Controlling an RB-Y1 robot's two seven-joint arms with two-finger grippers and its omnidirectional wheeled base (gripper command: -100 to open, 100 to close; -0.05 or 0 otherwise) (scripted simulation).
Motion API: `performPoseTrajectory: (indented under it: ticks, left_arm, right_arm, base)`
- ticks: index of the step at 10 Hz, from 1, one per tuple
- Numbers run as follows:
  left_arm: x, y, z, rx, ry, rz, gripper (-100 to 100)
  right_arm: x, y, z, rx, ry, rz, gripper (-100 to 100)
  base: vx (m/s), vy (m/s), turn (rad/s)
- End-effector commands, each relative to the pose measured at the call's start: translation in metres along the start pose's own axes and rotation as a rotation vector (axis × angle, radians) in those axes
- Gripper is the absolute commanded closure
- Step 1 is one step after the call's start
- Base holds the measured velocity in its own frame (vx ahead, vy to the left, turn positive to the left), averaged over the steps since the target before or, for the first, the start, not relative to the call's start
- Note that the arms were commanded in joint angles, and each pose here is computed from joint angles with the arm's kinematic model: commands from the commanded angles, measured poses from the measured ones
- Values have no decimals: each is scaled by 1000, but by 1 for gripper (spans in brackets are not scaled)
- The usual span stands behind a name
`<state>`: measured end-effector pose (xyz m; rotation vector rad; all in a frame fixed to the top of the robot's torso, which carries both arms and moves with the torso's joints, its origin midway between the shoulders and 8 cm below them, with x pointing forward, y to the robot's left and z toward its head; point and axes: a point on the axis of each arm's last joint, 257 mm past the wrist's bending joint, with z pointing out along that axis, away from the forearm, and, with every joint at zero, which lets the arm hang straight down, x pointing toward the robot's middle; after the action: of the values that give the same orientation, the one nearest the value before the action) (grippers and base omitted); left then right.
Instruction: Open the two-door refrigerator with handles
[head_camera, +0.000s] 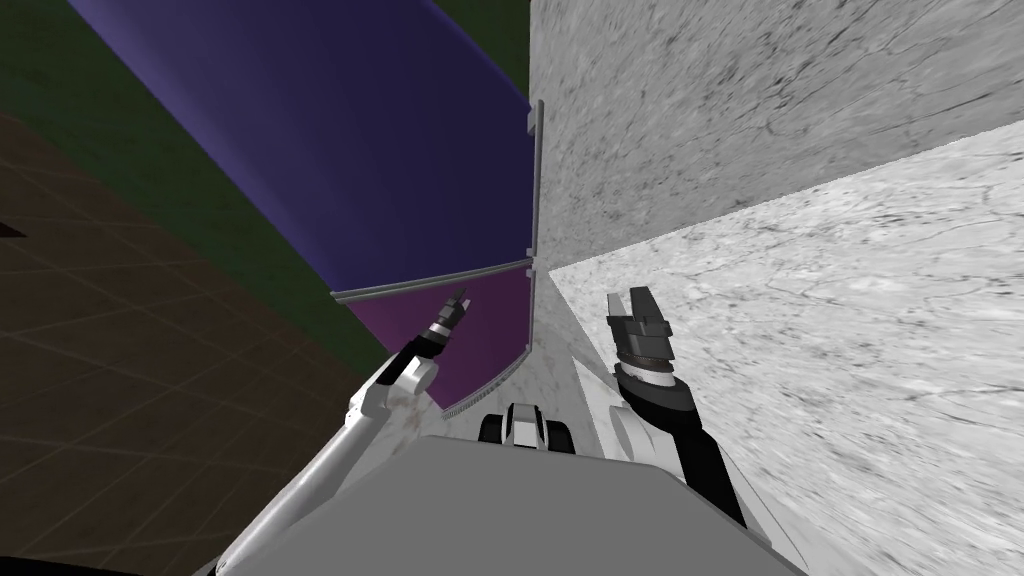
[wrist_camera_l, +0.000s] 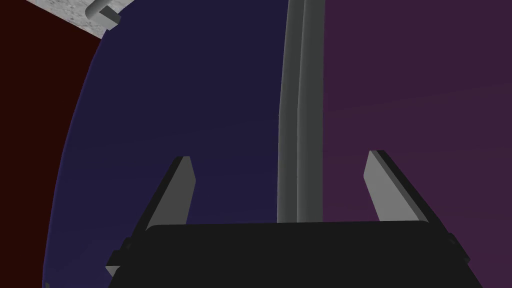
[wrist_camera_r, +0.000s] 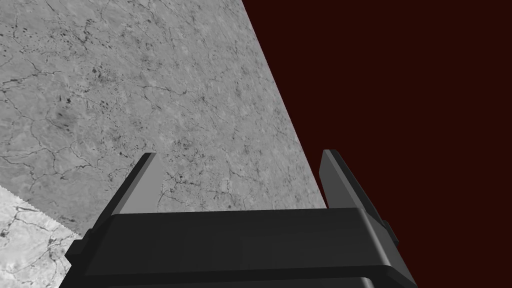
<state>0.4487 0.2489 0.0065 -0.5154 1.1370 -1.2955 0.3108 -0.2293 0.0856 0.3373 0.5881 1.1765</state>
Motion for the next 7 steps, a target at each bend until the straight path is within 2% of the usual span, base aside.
performPoseTrajectory:
  ticks: [1, 4, 6, 7]
  left_arm:
    - [0, 7, 11, -27, 45, 20, -100]
    - [-1, 11, 18, -46, 77, 43, -100]
    - [-6, 18, 33, -81, 113, 71, -100]
    - [-7, 18, 33, -84, 123, 87, -100]
  right_arm:
    - [0, 0, 0, 0, 0, 0, 0]
    - [0, 0, 0, 0, 0, 0, 0]
    - [0, 0, 0, 0, 0, 0, 0]
    - [0, 0, 0, 0, 0, 0, 0]
  base:
    - [49, -40, -70]
    - [42, -43, -53]
    - [47, -68, -99]
    - [52, -72, -48]
